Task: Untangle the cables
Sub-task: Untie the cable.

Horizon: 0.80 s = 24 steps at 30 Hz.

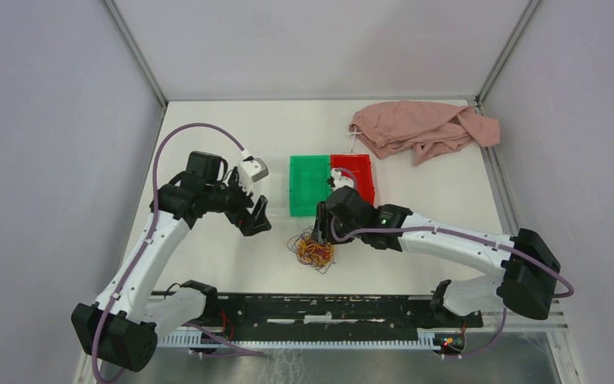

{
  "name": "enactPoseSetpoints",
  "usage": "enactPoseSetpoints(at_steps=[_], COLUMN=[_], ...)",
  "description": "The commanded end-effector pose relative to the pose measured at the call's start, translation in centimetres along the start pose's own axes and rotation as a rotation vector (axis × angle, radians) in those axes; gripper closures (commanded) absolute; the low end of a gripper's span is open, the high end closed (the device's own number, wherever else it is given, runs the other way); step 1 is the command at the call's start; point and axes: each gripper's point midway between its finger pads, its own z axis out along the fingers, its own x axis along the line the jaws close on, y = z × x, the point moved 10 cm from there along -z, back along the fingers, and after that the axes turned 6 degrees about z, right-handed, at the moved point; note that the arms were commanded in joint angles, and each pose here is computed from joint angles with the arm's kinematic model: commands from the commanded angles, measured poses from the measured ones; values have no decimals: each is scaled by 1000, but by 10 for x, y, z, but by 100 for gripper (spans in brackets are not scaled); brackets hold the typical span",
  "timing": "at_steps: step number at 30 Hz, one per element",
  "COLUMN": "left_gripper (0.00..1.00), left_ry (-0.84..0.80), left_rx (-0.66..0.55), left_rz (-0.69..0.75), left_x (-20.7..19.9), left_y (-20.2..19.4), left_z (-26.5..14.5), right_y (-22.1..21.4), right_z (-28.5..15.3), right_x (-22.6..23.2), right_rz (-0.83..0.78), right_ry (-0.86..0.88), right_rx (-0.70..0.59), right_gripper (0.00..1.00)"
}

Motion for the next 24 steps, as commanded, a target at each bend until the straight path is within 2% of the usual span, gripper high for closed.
enactPoseSetpoints(at_steps=[1, 10, 16, 24], left_gripper=[0, 2, 2, 2], left_ry=[21, 17, 29, 29], left_rx=[-23, -2, -11, -4], left_rz=[71, 69, 89, 92], left_x=[2, 3, 1, 1], left_y=[8, 2, 1, -1], left_z=[-6, -2, -5, -4], right_y=[23, 22, 23, 28], right_z=[-15, 29, 56, 53], right_x=[0, 8, 8, 12], right_rz=[-78, -95, -145, -150], right_ry=[-74, -128, -189, -170], right_rx=[-71, 8, 37, 8], right_gripper=[47, 53, 63, 92])
